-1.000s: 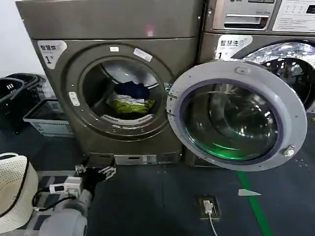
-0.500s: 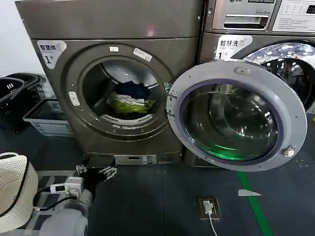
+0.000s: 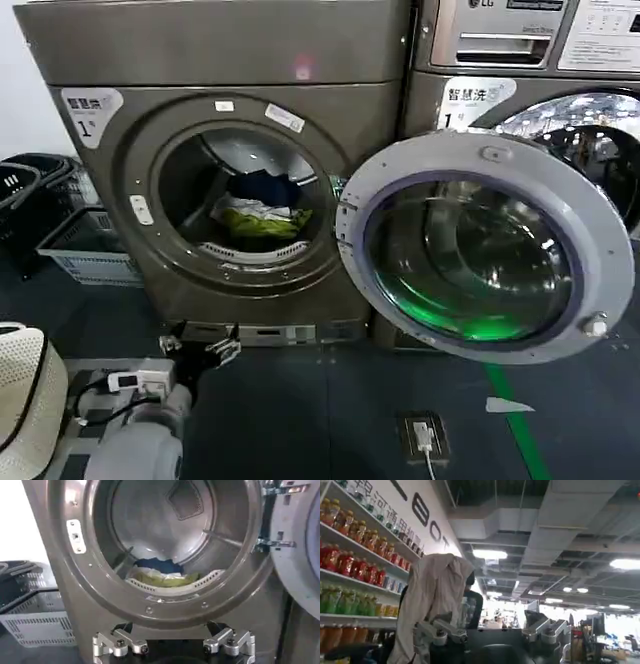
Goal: Grasp the clothes from the dryer.
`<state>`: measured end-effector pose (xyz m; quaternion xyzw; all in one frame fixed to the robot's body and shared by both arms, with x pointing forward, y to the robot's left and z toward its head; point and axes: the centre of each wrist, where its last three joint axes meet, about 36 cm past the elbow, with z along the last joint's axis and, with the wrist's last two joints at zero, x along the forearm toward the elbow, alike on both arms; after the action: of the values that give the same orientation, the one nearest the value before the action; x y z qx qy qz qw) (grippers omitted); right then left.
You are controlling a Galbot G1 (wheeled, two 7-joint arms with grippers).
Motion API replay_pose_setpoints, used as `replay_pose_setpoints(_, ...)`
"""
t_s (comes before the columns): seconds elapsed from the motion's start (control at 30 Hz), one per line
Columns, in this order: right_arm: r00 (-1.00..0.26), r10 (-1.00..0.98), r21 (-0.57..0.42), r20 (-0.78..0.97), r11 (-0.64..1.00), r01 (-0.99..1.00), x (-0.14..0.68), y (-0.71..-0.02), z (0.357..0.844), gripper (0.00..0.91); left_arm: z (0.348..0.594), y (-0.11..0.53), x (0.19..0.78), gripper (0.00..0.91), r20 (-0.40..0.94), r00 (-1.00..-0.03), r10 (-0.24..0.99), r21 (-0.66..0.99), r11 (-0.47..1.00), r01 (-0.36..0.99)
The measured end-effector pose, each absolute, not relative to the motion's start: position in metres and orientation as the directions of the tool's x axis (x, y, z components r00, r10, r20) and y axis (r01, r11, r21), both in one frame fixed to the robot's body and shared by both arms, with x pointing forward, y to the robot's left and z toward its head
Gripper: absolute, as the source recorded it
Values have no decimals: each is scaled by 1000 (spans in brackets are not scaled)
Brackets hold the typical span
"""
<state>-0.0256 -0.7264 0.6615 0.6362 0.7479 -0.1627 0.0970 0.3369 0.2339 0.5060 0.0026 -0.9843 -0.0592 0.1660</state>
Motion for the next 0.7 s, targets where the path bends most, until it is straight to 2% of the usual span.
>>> replay_pose_setpoints(0.7, -186, 918, -132, -349, 148, 980, -21, -722, 658, 907, 507, 237, 337, 907, 322, -946, -25, 117, 993, 13)
